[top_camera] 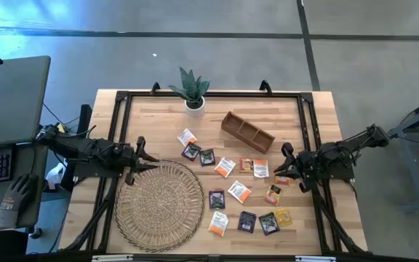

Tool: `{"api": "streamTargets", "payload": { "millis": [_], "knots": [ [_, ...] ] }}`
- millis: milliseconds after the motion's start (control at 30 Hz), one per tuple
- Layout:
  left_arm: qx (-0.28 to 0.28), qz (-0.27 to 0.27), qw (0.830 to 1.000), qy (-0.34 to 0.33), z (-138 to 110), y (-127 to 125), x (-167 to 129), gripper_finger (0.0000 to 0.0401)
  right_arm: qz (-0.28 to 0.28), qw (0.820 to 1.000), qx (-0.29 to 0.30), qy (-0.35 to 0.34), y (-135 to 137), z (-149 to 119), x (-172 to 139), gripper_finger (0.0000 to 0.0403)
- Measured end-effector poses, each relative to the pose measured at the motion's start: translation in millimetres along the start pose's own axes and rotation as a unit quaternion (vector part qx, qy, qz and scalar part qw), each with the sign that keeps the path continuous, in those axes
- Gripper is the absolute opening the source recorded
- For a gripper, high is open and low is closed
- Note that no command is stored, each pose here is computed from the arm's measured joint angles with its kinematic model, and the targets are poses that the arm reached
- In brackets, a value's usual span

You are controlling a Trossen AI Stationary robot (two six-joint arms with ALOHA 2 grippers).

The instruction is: Pick & Place Tea

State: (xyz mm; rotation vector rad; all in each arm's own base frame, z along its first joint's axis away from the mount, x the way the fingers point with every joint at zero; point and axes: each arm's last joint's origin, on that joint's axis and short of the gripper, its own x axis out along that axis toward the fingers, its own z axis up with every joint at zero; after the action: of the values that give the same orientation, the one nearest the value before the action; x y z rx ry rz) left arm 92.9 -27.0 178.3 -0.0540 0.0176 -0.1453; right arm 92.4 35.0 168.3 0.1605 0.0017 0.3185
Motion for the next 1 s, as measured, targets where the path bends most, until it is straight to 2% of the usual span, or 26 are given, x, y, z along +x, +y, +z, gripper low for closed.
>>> {"api": "streamTargets", "payload": {
  "millis": [1000],
  "knots": [
    [0.000,0.000,1.000,0.000,-0.1,0.0,0.0,0.0091,0.000,1.000,0.000,0.000,0.0,-0.2,0.0,0.0049]
  ]
}}
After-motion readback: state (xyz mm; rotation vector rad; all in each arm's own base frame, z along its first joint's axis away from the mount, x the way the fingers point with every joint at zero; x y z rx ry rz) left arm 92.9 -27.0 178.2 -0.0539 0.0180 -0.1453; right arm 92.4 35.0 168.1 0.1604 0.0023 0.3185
